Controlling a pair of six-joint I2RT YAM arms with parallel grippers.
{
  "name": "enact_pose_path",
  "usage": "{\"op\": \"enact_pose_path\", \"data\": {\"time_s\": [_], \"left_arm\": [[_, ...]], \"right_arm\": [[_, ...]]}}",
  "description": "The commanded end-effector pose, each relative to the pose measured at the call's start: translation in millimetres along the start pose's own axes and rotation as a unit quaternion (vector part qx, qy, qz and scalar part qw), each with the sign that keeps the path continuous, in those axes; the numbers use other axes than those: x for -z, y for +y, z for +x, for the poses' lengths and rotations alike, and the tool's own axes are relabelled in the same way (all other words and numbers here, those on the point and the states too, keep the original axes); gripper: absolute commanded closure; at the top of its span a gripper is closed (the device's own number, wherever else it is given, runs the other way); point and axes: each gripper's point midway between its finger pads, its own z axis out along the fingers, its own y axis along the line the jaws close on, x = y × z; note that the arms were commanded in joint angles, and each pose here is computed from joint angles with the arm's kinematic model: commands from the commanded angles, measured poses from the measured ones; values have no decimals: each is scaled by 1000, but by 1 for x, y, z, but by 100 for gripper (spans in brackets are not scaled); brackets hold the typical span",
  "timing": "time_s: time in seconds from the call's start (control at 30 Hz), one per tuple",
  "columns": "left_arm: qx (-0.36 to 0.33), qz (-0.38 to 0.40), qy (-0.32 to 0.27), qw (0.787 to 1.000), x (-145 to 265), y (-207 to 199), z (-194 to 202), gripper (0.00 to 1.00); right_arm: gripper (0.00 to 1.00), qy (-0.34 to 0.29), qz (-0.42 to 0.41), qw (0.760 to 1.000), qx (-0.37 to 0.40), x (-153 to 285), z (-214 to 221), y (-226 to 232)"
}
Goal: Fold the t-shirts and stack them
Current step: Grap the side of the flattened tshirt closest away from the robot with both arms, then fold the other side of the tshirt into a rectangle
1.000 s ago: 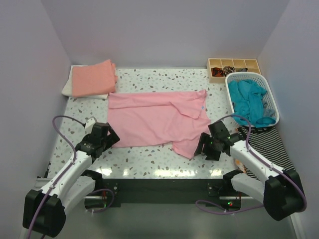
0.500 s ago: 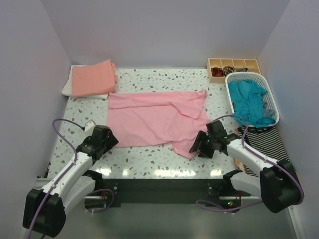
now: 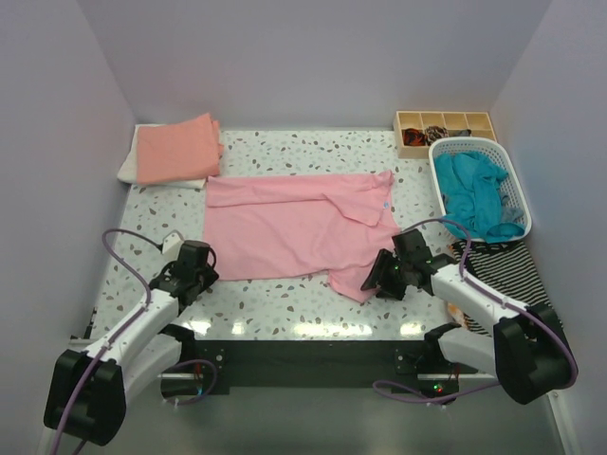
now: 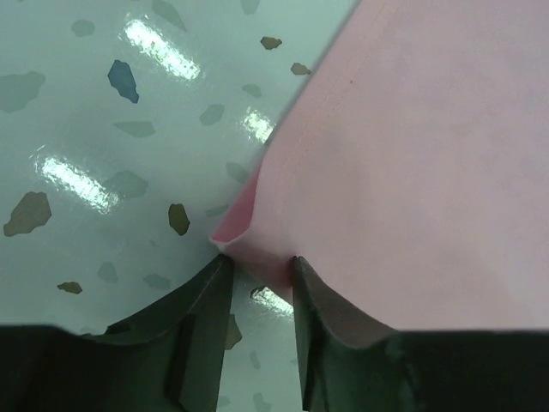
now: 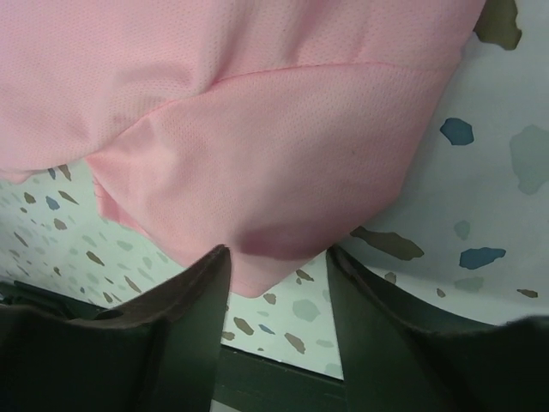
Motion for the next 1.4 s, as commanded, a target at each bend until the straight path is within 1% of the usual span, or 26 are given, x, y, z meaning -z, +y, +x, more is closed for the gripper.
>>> {"op": "enact_pose_path", "data": {"time_s": [0.0, 0.03, 0.07, 0.1, 0.13, 0.17, 0.2, 0.27, 0.3, 0.43, 0.57, 0.7, 0.73, 0.8, 0.83, 0.9, 1.0, 1.07, 1.17, 1.33, 1.37], "left_arm": [[4, -9, -13, 1000, -9, 4, 0, 66], [5, -9, -15, 1000, -10, 5, 0, 70], [5, -9, -17, 1000, -11, 5, 0, 78], [4, -10, -18, 1000, -11, 6, 0, 82], [3, -10, -20, 1000, -11, 5, -1, 87], [3, -6, -22, 1000, -10, 3, -3, 94], [3, -4, -24, 1000, -9, 2, -5, 98], [-3, 5, -27, 1000, -6, -3, -9, 100], [-3, 15, -27, 1000, -3, -7, -11, 100], [-5, 39, -29, 999, 11, -20, -22, 100], [-11, 62, -26, 998, 25, -33, -31, 100], [-22, 50, -25, 998, 29, -26, -31, 100], [-25, 43, -25, 998, 30, -23, -31, 100], [-17, 52, -28, 998, 31, -25, -32, 100], [-16, 45, -26, 998, 32, -23, -31, 100], [-13, 39, -32, 999, 32, -21, -34, 100], [-14, 36, -35, 999, 31, -22, -36, 100], [-16, 43, -38, 998, 32, -28, -40, 100], [-21, 54, -40, 998, 31, -36, -44, 100], [-38, 67, -49, 996, 22, -55, -55, 100], [-44, 58, -45, 996, 18, -55, -54, 100]], "right_arm": [[53, -5, -4, 1000, 9, -3, -2, 1], [57, -3, -4, 1000, 9, -4, -1, 1], [60, -1, -5, 1000, 8, -5, 0, 2], [72, -3, -8, 1000, 10, -5, -2, 3], [79, -3, -10, 1000, 10, -5, -2, 5], [87, -4, -13, 1000, 12, -5, -3, 6], [100, -4, -15, 1000, 13, -4, -4, 7], [100, -17, -32, 999, 22, 4, -8, 16], [100, -14, -25, 999, 20, 9, -6, 14], [100, -47, -25, 998, 28, 42, -17, 22], [100, -46, -9, 998, 33, 58, -13, 18], [100, -38, 21, 999, 29, 66, -6, 4], [100, -51, 31, 998, 30, 71, -10, 2], [100, -55, 52, 997, 29, 79, -9, -6], [100, -72, 59, 995, 31, 86, -15, -7], [100, -69, 70, 995, 32, 91, -13, -10], [100, -74, 68, 994, 38, 87, -19, -7], [100, -60, 56, 996, 38, 81, -17, -1], [100, -75, 38, 996, 42, 76, -29, 12], [100, -82, 57, 993, 57, 67, -52, 22], [100, -84, 55, 993, 60, 66, -56, 26]]}}
